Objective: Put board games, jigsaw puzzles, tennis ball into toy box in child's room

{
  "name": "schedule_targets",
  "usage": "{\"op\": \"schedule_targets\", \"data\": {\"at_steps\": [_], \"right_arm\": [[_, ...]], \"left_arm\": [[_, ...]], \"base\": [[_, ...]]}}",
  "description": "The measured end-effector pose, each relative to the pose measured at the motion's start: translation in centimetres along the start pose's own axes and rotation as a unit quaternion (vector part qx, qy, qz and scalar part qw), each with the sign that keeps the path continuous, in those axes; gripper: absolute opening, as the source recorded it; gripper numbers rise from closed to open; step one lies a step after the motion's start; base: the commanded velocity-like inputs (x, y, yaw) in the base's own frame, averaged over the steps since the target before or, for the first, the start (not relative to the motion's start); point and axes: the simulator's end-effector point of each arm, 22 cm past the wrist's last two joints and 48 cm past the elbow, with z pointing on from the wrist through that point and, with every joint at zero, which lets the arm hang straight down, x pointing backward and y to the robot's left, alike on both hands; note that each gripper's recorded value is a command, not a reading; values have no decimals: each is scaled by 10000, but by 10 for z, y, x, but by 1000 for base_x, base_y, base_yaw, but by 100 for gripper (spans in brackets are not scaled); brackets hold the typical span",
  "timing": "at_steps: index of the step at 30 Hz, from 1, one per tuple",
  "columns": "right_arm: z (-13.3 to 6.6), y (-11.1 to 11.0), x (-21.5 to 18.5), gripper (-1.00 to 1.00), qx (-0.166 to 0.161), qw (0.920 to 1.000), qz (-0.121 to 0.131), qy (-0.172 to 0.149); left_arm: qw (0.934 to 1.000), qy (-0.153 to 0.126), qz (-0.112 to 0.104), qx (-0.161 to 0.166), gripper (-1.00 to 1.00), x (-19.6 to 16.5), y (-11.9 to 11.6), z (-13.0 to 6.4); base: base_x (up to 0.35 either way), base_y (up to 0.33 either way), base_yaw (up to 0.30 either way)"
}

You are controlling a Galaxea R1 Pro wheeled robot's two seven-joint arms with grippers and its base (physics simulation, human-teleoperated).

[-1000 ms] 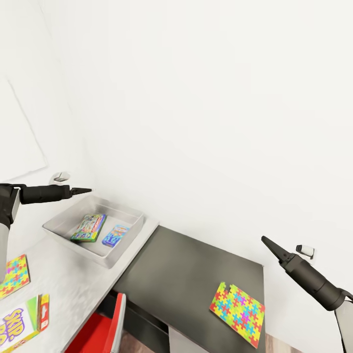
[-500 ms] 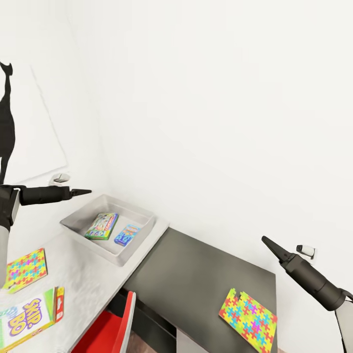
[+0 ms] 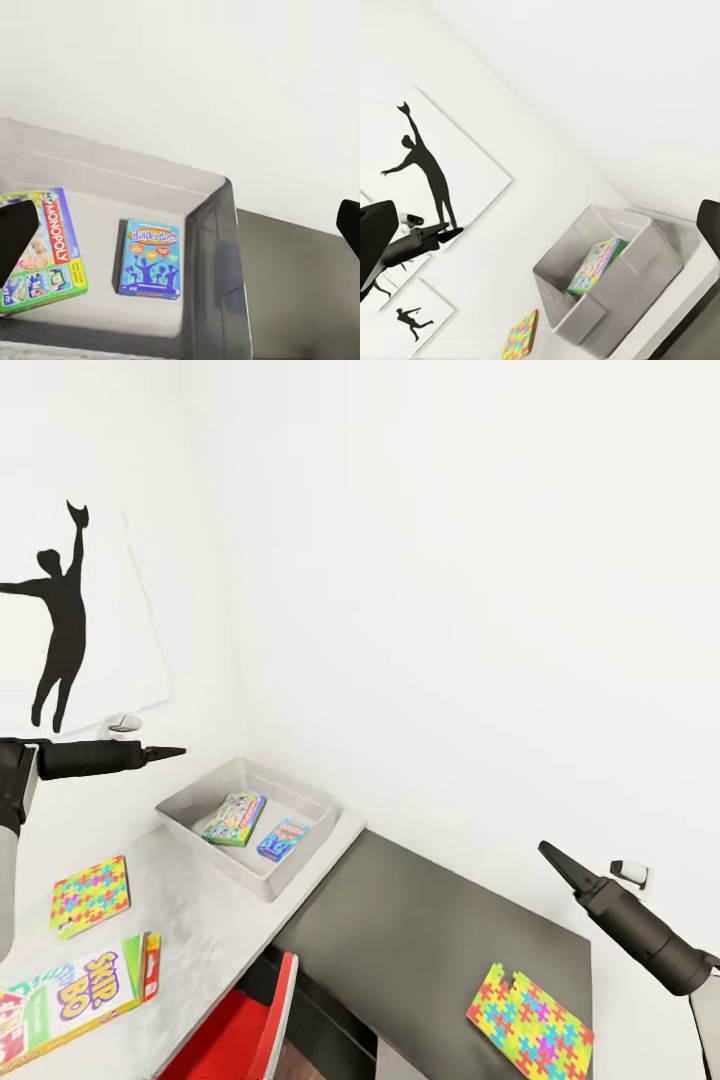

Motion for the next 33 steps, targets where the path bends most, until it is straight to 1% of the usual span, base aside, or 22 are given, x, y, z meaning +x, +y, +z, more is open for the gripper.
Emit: {"op": "schedule_targets", "data": {"at_steps": [8,11,17,19,23,25,28,30,33], "right_arm": [[0,1,-1,100,6,10000,-13,19],[-1,1,-1,100,10,10000,-16,25],[-1,1,-1,100,14,10000,-16,31],[-1,1,-1,100,11,10000,-14,31],[-1,1,-1,100,14,10000,-17,30],[-1,1,-1,100,13,10000,-12,24],[-1,1,-1,100,8,10000,-12,17],[-1,1,-1,100,4,10000,-16,4],[0,1,0,100,14,10000,-19,-8]], "left_arm": [[10000,-14,7,-14,100,-1,0,-3],[10000,35,-45,-30,100,8,3,-4],[9994,261,-236,-59,100,47,11,-1],[9984,401,-387,-80,100,75,17,-2],[9967,567,-570,-98,100,108,21,-2],[9949,692,-718,-117,100,134,24,-3],[9940,699,-829,-124,100,147,26,-5],[9940,636,-884,-122,100,148,27,-7],[9942,508,-951,-2,100,145,24,-12]], "base": [[0,0,267],[0,0,282],[0,0,285],[0,0,286],[0,0,211],[0,0,72],[0,0,32],[0,0,14],[0,0,5]]}}
